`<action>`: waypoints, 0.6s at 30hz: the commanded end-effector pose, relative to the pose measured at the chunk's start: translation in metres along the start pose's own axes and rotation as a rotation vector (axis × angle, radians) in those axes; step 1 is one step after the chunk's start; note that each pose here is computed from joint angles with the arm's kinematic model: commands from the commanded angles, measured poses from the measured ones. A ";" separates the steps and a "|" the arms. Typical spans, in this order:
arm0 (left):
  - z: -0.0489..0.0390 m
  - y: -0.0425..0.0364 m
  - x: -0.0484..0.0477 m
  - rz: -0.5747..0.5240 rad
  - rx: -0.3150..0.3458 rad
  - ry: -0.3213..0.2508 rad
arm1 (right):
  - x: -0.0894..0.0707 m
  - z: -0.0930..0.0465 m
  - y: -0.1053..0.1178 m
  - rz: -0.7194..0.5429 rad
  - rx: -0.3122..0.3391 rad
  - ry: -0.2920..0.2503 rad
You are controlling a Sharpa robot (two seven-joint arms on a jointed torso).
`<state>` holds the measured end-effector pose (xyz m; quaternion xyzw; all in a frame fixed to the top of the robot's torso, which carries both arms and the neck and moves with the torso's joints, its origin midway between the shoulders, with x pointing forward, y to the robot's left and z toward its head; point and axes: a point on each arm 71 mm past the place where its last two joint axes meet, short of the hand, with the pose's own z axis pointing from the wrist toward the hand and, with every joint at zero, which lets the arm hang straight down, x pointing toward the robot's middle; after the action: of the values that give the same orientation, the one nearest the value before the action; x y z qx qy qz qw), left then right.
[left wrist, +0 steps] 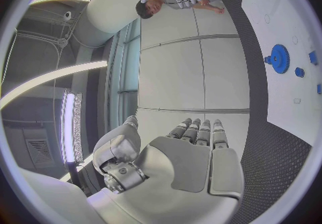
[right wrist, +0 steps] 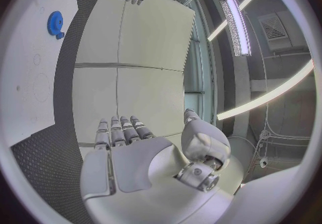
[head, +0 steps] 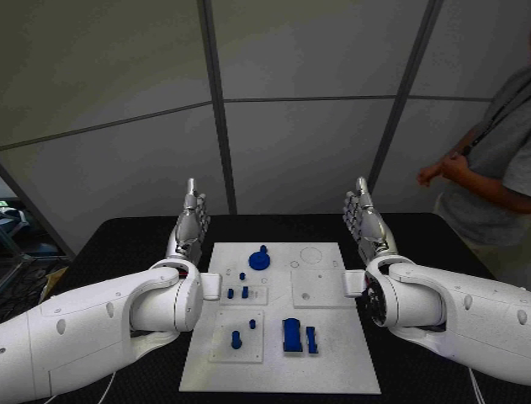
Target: Assemble the parts on the task board
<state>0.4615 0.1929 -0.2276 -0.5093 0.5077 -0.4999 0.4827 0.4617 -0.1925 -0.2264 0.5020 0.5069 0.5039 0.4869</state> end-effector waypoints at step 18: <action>0.0001 -0.0034 0.0005 0.009 0.034 0.002 | 0.000 0.000 0.002 -0.002 -0.017 -0.004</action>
<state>0.4615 0.1930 -0.2276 -0.5092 0.5075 -0.4995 0.4834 0.4616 -0.1926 -0.2264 0.5029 0.5062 0.5035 0.4872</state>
